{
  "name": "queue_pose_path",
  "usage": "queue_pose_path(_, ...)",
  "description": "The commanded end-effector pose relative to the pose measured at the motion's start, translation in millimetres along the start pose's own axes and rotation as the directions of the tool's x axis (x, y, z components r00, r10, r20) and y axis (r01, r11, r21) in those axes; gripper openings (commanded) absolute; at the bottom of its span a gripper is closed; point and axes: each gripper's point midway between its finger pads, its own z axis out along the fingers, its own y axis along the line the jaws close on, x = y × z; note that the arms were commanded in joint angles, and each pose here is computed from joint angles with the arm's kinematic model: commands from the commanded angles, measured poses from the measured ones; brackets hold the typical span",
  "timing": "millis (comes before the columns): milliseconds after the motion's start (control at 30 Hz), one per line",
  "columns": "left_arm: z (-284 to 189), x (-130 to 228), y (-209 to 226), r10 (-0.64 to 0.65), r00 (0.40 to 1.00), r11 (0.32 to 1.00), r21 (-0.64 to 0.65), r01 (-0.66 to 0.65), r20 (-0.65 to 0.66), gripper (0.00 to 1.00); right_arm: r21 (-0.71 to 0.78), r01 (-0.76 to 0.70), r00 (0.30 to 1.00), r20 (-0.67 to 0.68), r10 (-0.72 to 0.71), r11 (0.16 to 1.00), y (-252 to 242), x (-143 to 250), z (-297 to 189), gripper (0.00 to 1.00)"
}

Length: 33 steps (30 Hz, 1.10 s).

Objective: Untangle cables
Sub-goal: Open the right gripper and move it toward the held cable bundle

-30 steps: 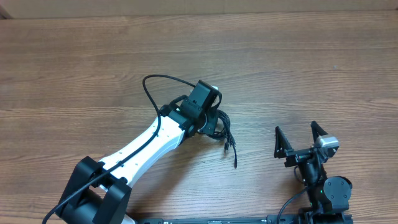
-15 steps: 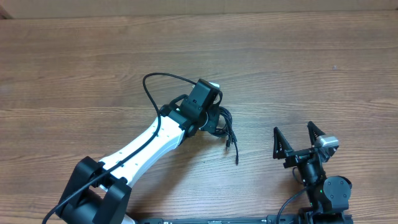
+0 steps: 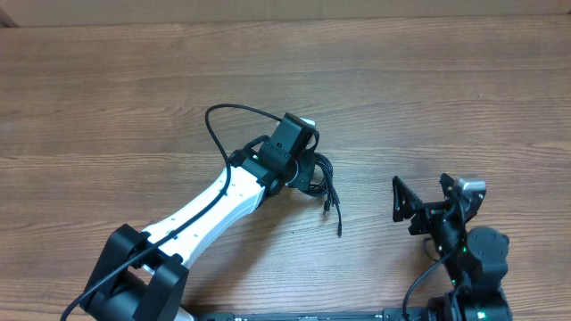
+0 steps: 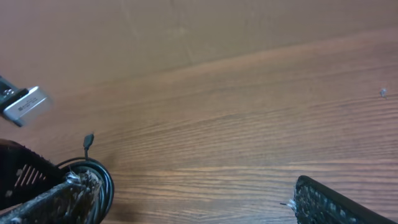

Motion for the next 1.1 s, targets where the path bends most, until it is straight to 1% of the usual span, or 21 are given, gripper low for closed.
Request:
queue_pose_path(0,-8.5,-10.9,-2.6,0.025,0.999,1.000,0.003,-0.025,0.038,0.04,-0.014,-0.008,1.000,-0.013,0.008,1.000,7.7,-20.9,0.8,1.00)
queue_pose_path(133,-8.7,-13.3,4.3,0.024,0.998,0.999,-0.037,-0.022,0.051,0.04,-0.027,-0.029,0.994,-0.106,0.026,0.999,15.0,-27.3,6.7,1.00)
queue_pose_path(167,-8.7,-13.3,4.5,0.024,0.998,0.999,-0.038,-0.022,0.051,0.04,-0.028,-0.031,0.993,-0.118,0.028,0.999,15.8,-28.0,7.4,1.00)
queue_pose_path(200,-8.7,-13.4,4.8,0.023,0.998,0.999,-0.038,-0.021,0.051,0.04,-0.027,-0.040,0.987,-0.158,0.035,0.999,17.9,-30.6,10.1,1.00)
queue_pose_path(433,-8.7,-13.1,4.6,0.024,0.998,0.999,-0.038,-0.022,0.050,0.04,0.012,-0.078,0.961,-0.265,0.079,0.997,17.5,-36.2,20.8,1.00)
queue_pose_path(733,-8.7,-14.1,4.4,0.024,0.998,0.999,-0.037,-0.022,0.054,0.04,0.059,-0.103,0.910,-0.397,0.118,0.993,13.0,-22.6,32.4,1.00)
queue_pose_path(800,-8.7,-14.0,4.3,0.023,0.998,0.999,-0.036,-0.021,0.054,0.04,0.031,-0.117,0.904,-0.411,0.119,0.993,18.4,-22.6,35.9,1.00)
queue_pose_path(1000,-8.9,-12.0,4.1,0.023,0.999,0.999,-0.034,-0.021,0.045,0.04,-0.137,-0.177,0.901,-0.421,0.105,0.975,50.3,-33.8,38.9,1.00)
queue_pose_path(1067,-9.0,-9.5,0.3,0.024,0.999,1.000,-0.011,-0.024,0.032,0.04,-0.170,-0.184,0.904,-0.416,0.099,0.968,56.0,-36.7,38.9,1.00)
